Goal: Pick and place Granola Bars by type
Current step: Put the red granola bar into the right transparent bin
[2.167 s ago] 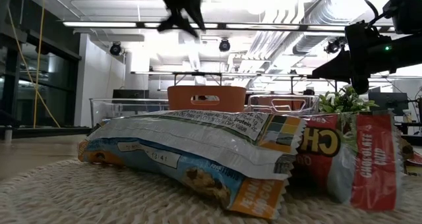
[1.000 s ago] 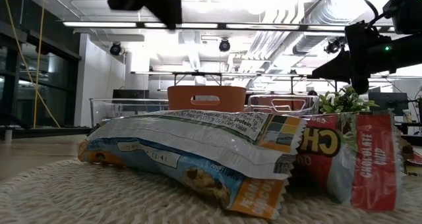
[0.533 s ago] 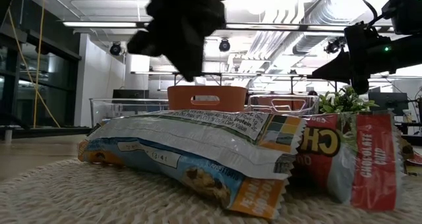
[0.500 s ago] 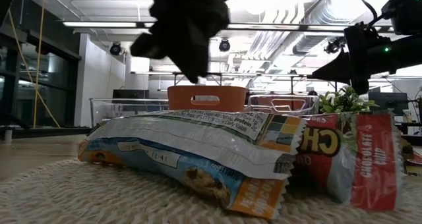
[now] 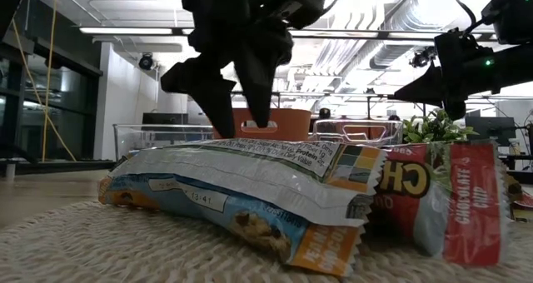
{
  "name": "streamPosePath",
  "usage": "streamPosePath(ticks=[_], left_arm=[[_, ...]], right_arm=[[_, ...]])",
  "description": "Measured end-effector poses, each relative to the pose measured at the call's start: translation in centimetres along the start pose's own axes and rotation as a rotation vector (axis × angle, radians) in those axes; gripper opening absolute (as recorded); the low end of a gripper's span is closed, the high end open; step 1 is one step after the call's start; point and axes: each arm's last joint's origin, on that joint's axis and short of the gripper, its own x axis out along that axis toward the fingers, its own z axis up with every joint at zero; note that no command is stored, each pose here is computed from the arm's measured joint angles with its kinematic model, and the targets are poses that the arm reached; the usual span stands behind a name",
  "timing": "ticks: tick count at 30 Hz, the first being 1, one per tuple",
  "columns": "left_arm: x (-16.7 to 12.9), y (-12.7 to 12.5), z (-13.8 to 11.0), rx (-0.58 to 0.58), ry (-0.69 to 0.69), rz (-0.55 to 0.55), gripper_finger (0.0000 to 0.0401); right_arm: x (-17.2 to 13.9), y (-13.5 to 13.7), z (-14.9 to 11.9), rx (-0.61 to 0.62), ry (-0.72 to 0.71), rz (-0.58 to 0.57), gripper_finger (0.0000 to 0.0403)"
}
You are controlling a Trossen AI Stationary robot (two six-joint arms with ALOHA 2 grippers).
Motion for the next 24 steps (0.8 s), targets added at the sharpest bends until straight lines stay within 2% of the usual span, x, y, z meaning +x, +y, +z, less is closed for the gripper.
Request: streamPosePath(ticks=[7, 9, 16, 24], left_arm=[[1.4, -0.2, 0.2, -0.016, 0.002, 0.005, 0.0214], [1.9, 0.3, 0.0, -0.019, 0.024, 0.047, 0.0214], [3.1, -0.2, 0.2, -0.017, 0.014, 0.013, 0.0214], [4.3, 0.1, 0.1, -0.012, 0.050, 0.036, 0.0214]], right_arm=[[0.0, 0.0, 0.0, 0.000, 0.000, 0.000, 0.0000], [0.0, 0.0, 0.0, 0.000, 0.000, 0.001, 0.0000], [0.0, 0.0, 0.0, 0.000, 0.000, 0.001, 0.0000], [0.0, 0.0, 0.0, 0.000, 0.001, -0.001, 0.0000]])
